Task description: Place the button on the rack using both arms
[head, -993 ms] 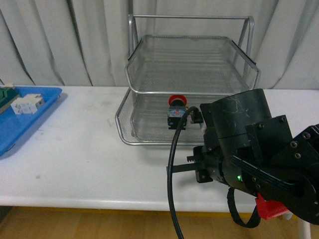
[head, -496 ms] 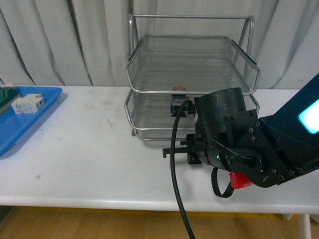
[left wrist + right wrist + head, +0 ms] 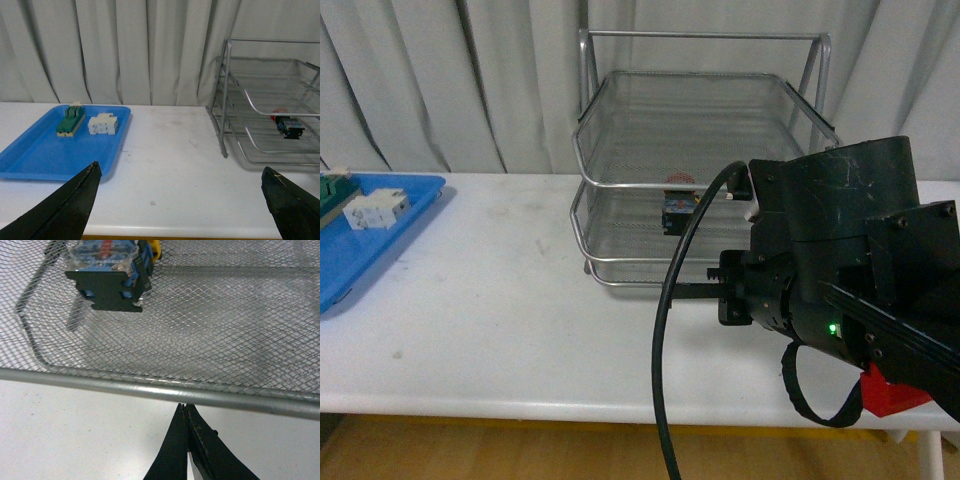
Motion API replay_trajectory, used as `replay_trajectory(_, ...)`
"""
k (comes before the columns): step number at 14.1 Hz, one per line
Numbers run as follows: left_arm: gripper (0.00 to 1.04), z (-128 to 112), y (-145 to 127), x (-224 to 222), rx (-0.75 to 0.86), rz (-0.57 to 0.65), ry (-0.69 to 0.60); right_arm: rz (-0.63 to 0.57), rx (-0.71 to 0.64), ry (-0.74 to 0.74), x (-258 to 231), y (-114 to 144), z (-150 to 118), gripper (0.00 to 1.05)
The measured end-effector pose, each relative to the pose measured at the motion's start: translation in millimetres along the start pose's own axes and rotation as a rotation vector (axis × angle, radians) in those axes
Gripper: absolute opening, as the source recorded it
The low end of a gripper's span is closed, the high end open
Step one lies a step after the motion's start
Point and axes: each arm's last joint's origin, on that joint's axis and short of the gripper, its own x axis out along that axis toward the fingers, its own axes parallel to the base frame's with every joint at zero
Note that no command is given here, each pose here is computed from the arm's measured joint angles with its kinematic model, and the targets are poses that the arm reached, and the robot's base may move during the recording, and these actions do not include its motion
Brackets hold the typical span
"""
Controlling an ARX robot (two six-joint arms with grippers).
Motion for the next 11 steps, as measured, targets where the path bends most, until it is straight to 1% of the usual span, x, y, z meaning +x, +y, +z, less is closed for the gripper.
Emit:
replay_trajectory(3,0.98,0.0,0.0,0.0,0.0,0.0,0.0,0.004,0.024,0.019,-9.8,-0.3,-8.0,0.02)
replay_trajectory(4,0.98,0.0,0.0,0.0,0.0,0.0,0.0,0.01,0.041,0.013,-31.4,-1.8,-15.4,0.16)
replay_trajectory(5,0.98,0.0,0.0,0.0,0.0,0.0,0.0,0.029,0.048,-0.023,-55.6,0.4,-11.6,0.28)
replay_trajectory(6,0.98,-0.1,0.0,0.0,0.0,-0.001,0.001,0.055,0.044,-0.121,-85.6,4.5,-3.3,0.41)
replay_trajectory(7,0.98,-0.1,0.0,0.0,0.0,-0.001,0.001,0.049,0.042,-0.175,-98.9,5.1,0.3,0.47)
replay_trajectory(8,0.98,-0.1,0.0,0.0,0.0,0.0,0.001,0.014,0.027,-0.317,-114.9,5.7,4.5,0.5)
replay_trajectory(9,0.98,0.2,-0.1,0.0,0.0,-0.001,-0.002,-0.113,-0.006,-0.459,-124.1,-5.2,0.5,0.38)
replay_trajectory(10,0.98,0.0,0.0,0.0,0.0,0.001,0.0,-0.209,-0.051,-0.464,-137.5,-27.8,-17.9,0.25)
replay_trajectory(11,0.98,-0.3,0.2,0.0,0.0,0.004,0.003,-0.249,-0.06,-0.493,-154.8,-43.0,-21.4,0.12)
